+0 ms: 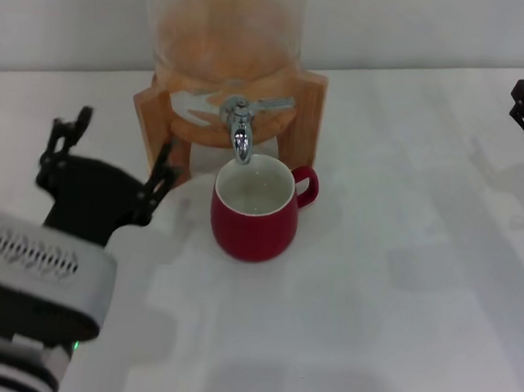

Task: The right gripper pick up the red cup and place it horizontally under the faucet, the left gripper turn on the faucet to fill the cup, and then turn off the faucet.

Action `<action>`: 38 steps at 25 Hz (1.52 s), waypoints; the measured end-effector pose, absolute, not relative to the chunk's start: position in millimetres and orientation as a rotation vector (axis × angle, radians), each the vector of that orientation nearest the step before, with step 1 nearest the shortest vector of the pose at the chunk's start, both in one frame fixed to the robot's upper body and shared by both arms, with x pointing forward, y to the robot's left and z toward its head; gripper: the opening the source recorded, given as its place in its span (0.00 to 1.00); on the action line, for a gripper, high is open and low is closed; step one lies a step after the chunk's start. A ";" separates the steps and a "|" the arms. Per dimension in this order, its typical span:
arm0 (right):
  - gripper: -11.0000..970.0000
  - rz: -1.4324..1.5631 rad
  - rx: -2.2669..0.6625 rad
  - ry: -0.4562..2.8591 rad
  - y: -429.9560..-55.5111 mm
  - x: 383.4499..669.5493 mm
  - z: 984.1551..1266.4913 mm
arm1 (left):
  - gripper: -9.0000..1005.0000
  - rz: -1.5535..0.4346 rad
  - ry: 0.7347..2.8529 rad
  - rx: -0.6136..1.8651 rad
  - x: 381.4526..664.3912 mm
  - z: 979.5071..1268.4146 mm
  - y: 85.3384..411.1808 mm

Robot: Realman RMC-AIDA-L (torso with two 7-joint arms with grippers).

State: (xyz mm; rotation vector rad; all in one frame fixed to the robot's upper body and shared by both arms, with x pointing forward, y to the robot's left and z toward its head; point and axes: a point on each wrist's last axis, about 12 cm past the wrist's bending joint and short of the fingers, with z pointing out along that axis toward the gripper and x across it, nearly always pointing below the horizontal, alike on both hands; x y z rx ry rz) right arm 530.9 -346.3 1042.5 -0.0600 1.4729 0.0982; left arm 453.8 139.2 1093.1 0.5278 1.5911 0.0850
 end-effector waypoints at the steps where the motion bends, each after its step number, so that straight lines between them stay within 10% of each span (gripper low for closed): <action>1: 0.89 0.096 -0.060 1.472 -346.8 531.1 1042.7 | 0.88 0.100 1.587 0.504 451.2 1091.2 140.1; 16: 0.89 0.045 -0.040 1.445 -361.0 536.2 1051.2 | 0.88 0.236 1.389 0.006 417.4 1089.1 200.1; 38: 0.89 0.024 0.007 1.452 -362.4 535.3 1048.7 | 0.88 0.035 1.253 -0.337 467.3 1090.0 316.1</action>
